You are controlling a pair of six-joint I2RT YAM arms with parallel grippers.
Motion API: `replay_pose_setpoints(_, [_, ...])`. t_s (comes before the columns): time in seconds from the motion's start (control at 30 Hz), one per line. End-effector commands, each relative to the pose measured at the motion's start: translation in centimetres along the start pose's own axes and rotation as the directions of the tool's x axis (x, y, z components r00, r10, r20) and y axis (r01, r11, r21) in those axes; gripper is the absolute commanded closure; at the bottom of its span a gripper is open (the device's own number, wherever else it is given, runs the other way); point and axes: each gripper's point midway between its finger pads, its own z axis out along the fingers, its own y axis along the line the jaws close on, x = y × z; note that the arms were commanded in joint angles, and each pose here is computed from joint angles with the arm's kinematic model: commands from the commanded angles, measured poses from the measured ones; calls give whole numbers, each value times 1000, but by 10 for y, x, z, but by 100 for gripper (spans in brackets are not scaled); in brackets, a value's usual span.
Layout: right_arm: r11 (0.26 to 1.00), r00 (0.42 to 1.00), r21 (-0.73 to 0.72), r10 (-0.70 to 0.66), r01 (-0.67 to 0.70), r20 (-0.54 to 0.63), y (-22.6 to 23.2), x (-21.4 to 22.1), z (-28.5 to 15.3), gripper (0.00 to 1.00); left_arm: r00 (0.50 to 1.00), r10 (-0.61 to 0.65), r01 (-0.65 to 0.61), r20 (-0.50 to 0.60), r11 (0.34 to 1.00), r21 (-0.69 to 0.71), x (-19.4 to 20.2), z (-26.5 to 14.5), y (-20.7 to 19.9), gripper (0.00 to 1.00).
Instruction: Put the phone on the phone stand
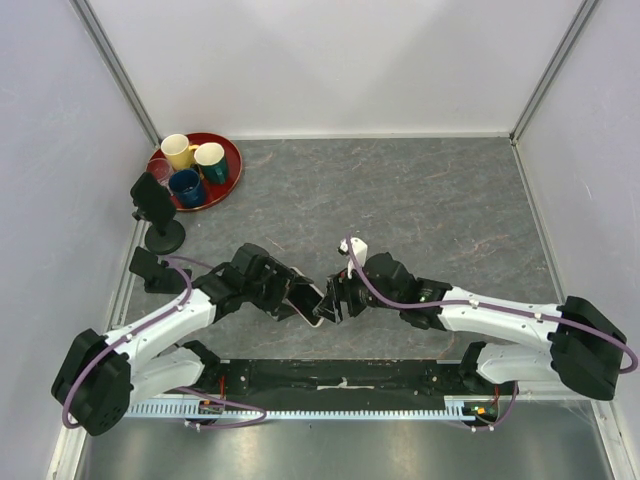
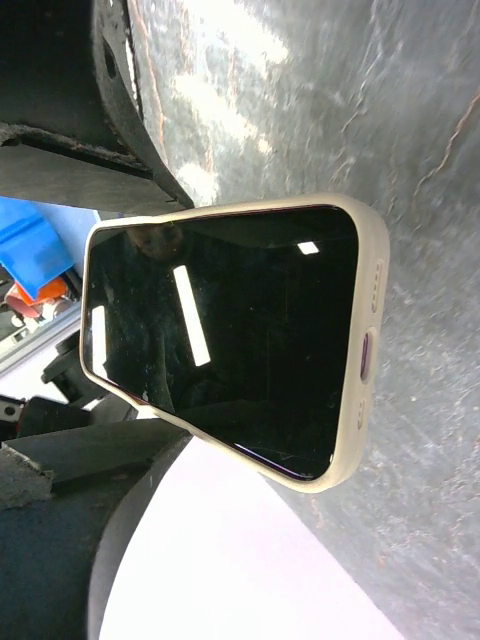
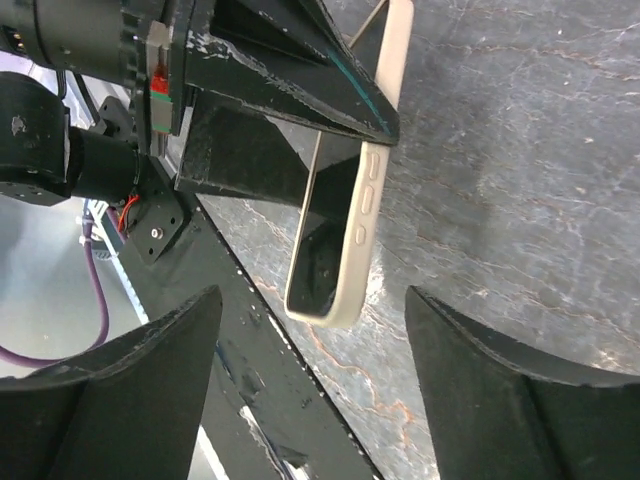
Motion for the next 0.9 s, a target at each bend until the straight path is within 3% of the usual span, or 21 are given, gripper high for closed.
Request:
replay_pose_setpoints(0.0, [997,989,10,79,-81,124,4,-18,13,30,995,-29,45,-93,984,170,26,-21,-58,98])
replay_pose_setpoints(0.07, [994,987,33,98,-103,127,-1,-15,16,39,994,-36,56,-106,981,186,31,-22,-63,98])
replay_pose_setpoints(0.1, [993,985,53,100,-109,142,-5,-18,16,48,993,-38,58,-108,980,192,32,-23,-65,98])
replay_pose_setpoints(0.27, [989,984,103,87,-103,155,-15,-18,15,71,991,-43,71,-129,973,218,40,-25,-72,98])
replay_pose_setpoints(0.37, [992,986,92,77,-92,150,-11,-21,16,96,989,-7,44,-147,967,252,44,-28,-78,98])
replay_pose_setpoints(0.43, [996,988,79,29,-42,150,-5,-27,12,100,988,60,-13,-145,951,308,47,-30,-82,98])
replay_pose_setpoints(0.47, [995,989,93,13,-27,145,-6,-29,9,100,981,155,-93,-120,907,411,50,-38,-98,90])
replay_pose_setpoints(0.53, [994,983,104,-63,46,171,-4,-40,-3,100,970,228,-160,-83,857,489,52,-47,-103,69])
replay_pose_setpoints(0.57, [988,981,135,-93,71,168,-9,-42,-9,100,955,292,-229,-40,821,523,52,-51,-105,40])
replay_pose_setpoints(0.63, [977,967,174,-156,121,203,-12,-54,-26,100,924,382,-325,13,769,551,54,-59,-110,13])
replay_pose_setpoints(0.77, [958,957,245,-200,147,211,-28,-65,-50,100,841,540,-466,35,690,554,67,-69,-112,7])
replay_pose_setpoints(0.87, [950,958,282,-199,137,208,-40,-76,-64,100,755,642,-603,134,599,528,66,-85,-120,7])
